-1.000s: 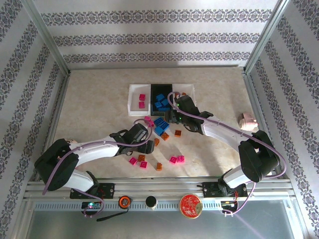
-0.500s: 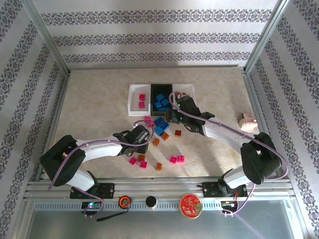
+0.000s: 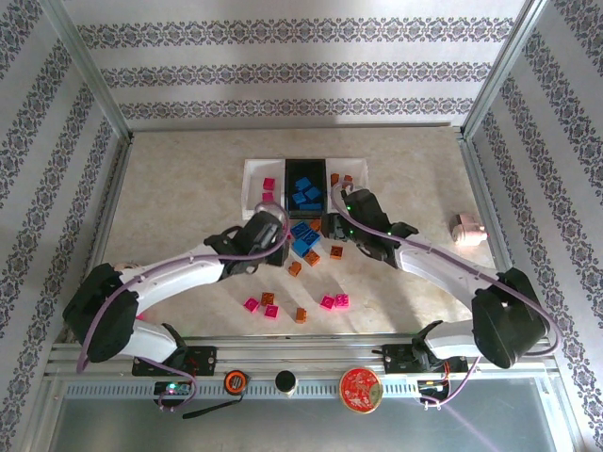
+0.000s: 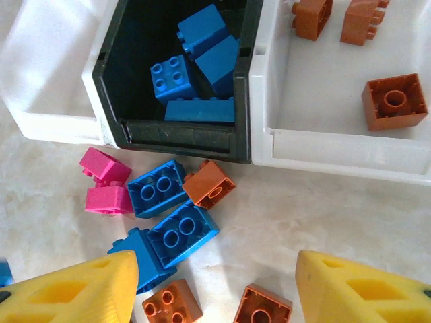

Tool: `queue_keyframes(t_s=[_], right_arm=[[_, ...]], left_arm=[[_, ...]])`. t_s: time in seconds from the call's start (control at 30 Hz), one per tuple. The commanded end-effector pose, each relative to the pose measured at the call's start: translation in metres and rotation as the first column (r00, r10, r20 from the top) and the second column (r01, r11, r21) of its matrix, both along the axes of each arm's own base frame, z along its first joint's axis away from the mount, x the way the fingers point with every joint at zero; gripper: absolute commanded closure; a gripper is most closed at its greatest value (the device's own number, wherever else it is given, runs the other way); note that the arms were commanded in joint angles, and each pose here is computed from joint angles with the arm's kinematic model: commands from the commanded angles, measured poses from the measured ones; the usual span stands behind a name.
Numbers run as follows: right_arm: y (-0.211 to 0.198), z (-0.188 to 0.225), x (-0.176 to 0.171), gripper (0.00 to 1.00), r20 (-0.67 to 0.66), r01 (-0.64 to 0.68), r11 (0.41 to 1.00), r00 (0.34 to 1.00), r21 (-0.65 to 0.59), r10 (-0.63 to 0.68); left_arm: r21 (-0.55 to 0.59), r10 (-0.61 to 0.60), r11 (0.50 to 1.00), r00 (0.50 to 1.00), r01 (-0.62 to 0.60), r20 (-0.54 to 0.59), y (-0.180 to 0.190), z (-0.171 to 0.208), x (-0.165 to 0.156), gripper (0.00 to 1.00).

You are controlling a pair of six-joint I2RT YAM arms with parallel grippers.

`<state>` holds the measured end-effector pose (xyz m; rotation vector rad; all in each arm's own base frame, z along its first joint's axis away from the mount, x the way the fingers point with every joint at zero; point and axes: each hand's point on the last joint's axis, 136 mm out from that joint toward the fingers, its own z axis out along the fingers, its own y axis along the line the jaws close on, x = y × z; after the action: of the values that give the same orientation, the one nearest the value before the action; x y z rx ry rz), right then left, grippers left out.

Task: Sort the legos into containers by color
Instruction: Place the lego in the container.

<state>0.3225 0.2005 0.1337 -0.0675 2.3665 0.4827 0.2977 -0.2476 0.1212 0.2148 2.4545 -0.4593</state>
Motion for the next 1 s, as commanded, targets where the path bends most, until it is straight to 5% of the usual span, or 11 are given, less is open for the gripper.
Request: queue_keyframes(t_s=[0.0,0.47,0.73,0.97], right_arm=[[-0.013,0.001,-0.002,0.36,0.02,0.05,0.999,0.999,0.002,-0.05],[-0.033,-0.012,-0.029,0.35,-0.015,0.074,0.997,0.997,-0.006,-0.074],[-0.032,-0.026,-0.038,0.34,-0.058,0.065,0.998,0.996,-0.002,-0.066],[-0.023,-0.04,-0.04,0.33,-0.091,0.051,0.999,0.995,-0.011,-0.052]], left_arm=[[-0.009,-0.027,1.0,0.997,0.027,0.073,-0.014,0.03,0.037,0.82],[-0.008,0.039,0.999,0.996,-0.039,0.076,-0.058,0.008,0.188,0.8],[-0.065,0.061,0.996,0.995,-0.055,0.08,-0.071,0.012,0.213,0.49],[-0.165,0.068,0.985,0.988,-0.044,0.141,-0.067,0.057,0.198,0.31]])
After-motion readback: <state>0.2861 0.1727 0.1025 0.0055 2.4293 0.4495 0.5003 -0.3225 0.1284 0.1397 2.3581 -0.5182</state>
